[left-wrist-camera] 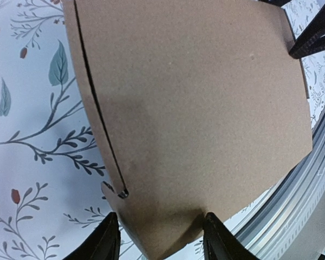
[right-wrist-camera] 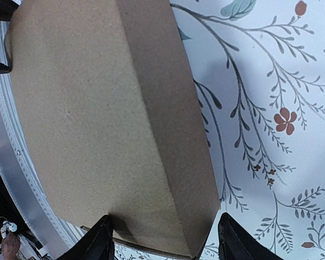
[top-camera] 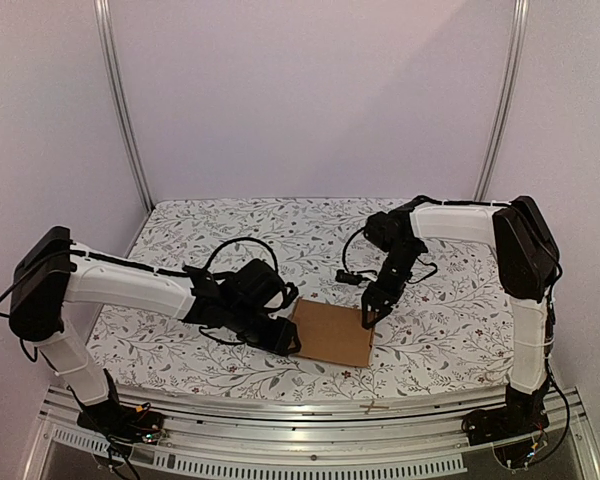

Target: Fold the paper box

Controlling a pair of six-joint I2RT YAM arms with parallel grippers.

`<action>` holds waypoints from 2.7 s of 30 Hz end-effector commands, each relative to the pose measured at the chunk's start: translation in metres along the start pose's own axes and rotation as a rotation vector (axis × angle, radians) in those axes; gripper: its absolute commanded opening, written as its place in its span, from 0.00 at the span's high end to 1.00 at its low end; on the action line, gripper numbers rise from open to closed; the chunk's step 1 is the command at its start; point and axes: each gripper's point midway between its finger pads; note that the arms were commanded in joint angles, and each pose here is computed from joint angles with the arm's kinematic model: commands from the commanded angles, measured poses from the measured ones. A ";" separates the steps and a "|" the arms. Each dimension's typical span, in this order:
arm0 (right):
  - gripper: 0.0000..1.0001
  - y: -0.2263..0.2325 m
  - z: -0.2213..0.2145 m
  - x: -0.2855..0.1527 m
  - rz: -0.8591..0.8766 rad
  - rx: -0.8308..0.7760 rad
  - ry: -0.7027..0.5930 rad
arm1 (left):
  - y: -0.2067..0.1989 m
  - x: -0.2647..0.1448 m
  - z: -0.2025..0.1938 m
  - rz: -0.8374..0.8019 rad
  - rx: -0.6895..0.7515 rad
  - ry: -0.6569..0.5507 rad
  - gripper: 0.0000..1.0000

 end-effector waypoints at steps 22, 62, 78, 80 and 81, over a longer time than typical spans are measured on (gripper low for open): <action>0.37 -0.007 -0.006 0.010 0.002 0.014 0.032 | -0.012 0.000 -0.013 -0.031 -0.017 0.076 0.52; 0.38 -0.004 -0.011 0.019 0.043 0.013 0.051 | 0.045 0.042 -0.009 0.210 0.070 -0.030 0.53; 0.38 -0.001 -0.009 0.015 0.049 0.009 0.042 | 0.003 -0.016 0.008 0.087 0.097 -0.095 0.51; 0.38 -0.001 -0.008 0.013 0.049 0.010 0.038 | 0.002 -0.024 0.012 0.089 0.101 -0.112 0.50; 0.38 0.000 -0.007 0.013 0.049 0.010 0.036 | 0.002 -0.028 0.013 0.093 0.103 -0.122 0.49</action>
Point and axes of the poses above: each gripper's point midway between its finger pads, its own x axis out along the fingers, its own y axis along the line the jaws close on, z = x × y, and after that the axes turned 15 degrees about -x, right-handed
